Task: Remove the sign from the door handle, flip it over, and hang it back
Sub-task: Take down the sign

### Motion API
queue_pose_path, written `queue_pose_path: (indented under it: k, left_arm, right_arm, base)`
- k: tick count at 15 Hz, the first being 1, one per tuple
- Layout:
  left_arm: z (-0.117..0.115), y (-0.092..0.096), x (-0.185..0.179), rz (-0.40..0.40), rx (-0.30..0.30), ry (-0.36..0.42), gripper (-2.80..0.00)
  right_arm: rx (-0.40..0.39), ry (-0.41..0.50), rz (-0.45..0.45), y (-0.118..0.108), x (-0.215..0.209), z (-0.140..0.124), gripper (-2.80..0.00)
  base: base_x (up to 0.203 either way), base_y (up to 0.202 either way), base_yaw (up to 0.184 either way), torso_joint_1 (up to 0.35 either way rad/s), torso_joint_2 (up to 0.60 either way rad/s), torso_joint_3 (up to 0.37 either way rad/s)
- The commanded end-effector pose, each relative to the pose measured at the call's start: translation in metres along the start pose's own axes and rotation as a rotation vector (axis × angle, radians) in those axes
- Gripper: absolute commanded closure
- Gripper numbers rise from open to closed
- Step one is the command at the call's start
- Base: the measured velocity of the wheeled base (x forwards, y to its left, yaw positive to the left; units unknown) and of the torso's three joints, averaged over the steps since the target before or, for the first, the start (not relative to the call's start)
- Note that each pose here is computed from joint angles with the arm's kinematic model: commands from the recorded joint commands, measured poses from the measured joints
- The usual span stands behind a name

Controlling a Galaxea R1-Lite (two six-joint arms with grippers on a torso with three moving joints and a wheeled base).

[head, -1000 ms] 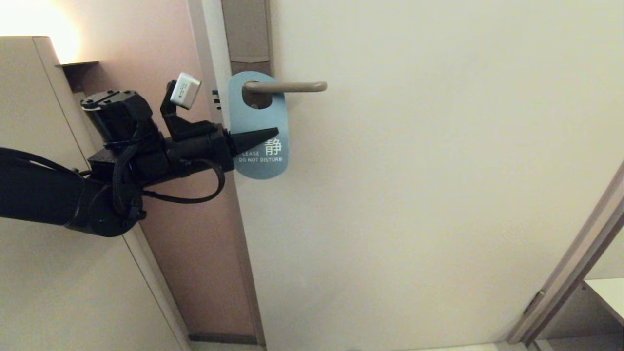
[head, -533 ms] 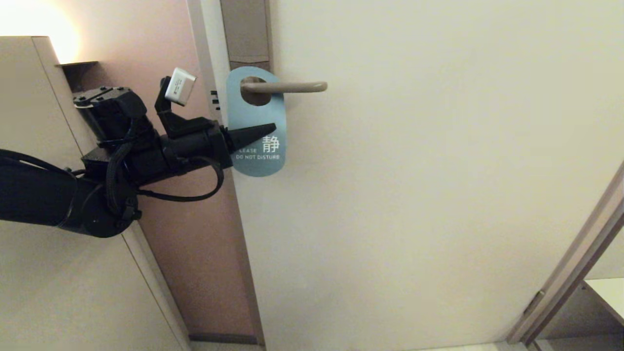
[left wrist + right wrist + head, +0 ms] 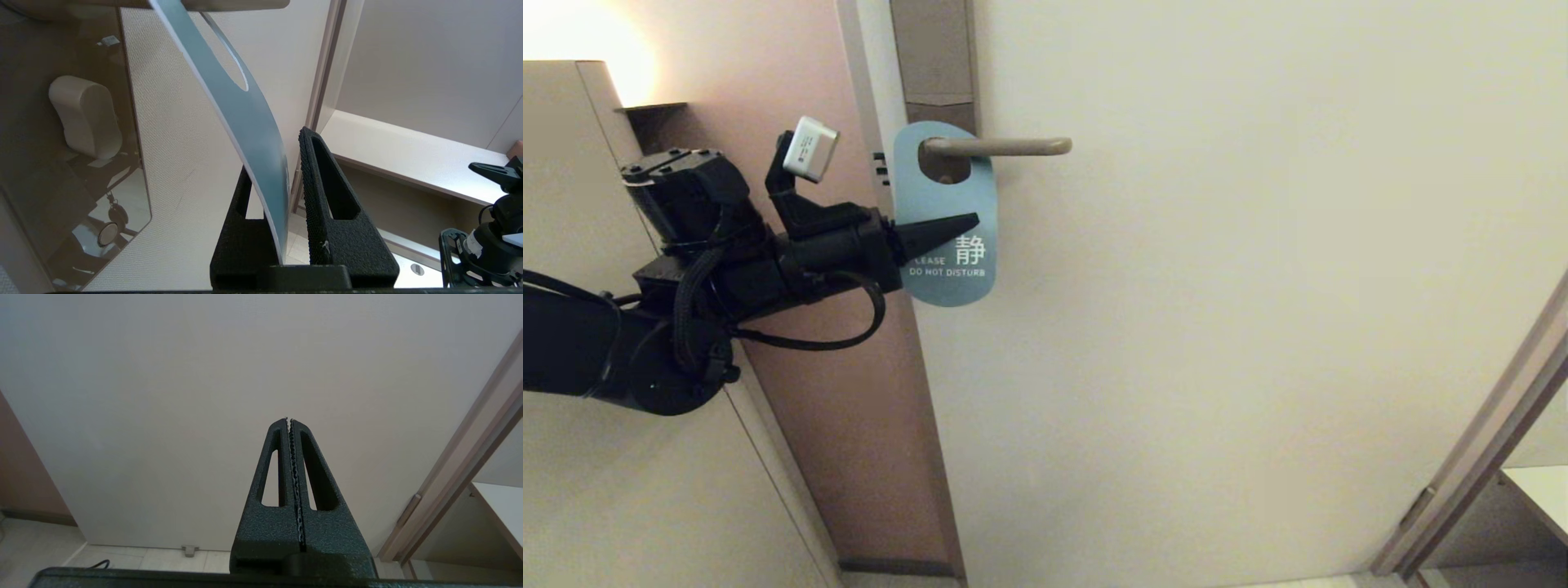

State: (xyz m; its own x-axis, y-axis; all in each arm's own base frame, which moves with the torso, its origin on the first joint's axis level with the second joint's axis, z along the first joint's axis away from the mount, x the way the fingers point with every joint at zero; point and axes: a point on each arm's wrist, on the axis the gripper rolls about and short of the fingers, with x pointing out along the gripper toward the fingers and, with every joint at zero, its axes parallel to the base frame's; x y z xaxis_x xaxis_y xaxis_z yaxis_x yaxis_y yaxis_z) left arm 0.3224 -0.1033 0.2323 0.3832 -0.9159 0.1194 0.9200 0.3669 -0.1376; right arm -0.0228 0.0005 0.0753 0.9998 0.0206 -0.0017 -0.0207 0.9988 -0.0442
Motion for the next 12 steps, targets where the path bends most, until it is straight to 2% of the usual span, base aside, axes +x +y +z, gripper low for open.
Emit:
queue_pose_path:
  k: [1, 5, 12]
  left_arm:
    - [0.003, -0.001, -0.001, 0.000, 0.010, -0.008, 0.00]
    - [0.006, 0.002, -0.002, 0.020, 0.017, -0.020, 0.00]
    - [0.015, -0.004, 0.004, -0.008, 0.044, -0.038, 0.00]
  right_arm:
    - [0.000, 0.000, 0.001, 0.000, 0.000, 0.000, 0.00]
    - [0.000, 0.000, 0.000, 0.000, 0.000, 0.000, 0.00]
    - [0.000, 0.000, -0.001, 0.000, 0.000, 0.000, 0.00]
  base:
    - [0.000, 0.000, 0.000, 0.000, 0.00, 0.000]
    - [0.000, 0.000, 0.000, 0.000, 0.00, 0.000]
    - [0.000, 0.000, 0.000, 0.000, 0.00, 0.000]
